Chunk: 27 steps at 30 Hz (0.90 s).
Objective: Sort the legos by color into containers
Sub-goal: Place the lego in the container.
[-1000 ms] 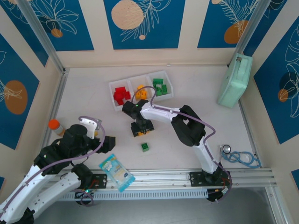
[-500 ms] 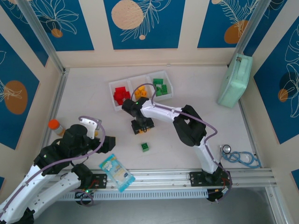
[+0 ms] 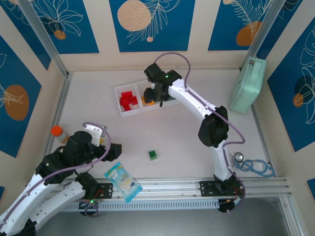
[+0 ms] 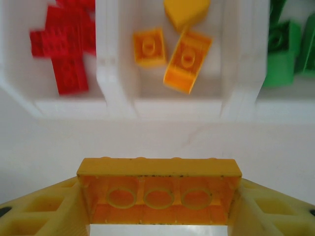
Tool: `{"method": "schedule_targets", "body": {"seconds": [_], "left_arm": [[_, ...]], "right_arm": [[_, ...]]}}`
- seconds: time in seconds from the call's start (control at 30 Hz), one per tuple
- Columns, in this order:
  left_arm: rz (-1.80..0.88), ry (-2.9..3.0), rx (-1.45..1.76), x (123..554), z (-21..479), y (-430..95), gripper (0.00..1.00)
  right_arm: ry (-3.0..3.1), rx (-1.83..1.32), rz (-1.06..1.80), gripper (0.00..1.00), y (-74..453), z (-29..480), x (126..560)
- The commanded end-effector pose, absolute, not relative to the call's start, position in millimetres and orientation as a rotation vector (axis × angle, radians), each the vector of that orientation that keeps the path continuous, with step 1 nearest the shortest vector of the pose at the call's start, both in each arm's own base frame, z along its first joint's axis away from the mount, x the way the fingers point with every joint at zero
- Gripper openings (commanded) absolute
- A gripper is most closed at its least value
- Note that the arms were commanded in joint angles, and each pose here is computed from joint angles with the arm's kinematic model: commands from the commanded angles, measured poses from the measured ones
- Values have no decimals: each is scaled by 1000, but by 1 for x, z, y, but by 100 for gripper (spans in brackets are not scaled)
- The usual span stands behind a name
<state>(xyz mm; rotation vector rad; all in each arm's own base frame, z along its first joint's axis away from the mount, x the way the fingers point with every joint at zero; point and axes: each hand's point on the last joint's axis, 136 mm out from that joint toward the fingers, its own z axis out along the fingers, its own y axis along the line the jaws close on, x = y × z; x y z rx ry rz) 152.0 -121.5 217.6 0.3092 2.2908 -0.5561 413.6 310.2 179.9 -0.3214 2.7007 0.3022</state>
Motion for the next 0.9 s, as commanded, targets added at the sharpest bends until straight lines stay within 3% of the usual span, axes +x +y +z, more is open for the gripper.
{"method": "schedule_targets", "body": {"seconds": [0.0,0.33,0.63,0.87], "left_arm": [[-534,2288,305,154,216,-120,99],[-515,2306,304,156,213,-119,99],[-494,2321,301,158,210,-119,99],[-485,2321,293,159,210,-117,99]], "right_arm": [[2696,-358,398,49,319,170,440],[2613,-308,637,48,335,154,504],[2572,-310,811,50,348,144,522],[2571,-279,903,60,353,131,530]]}}
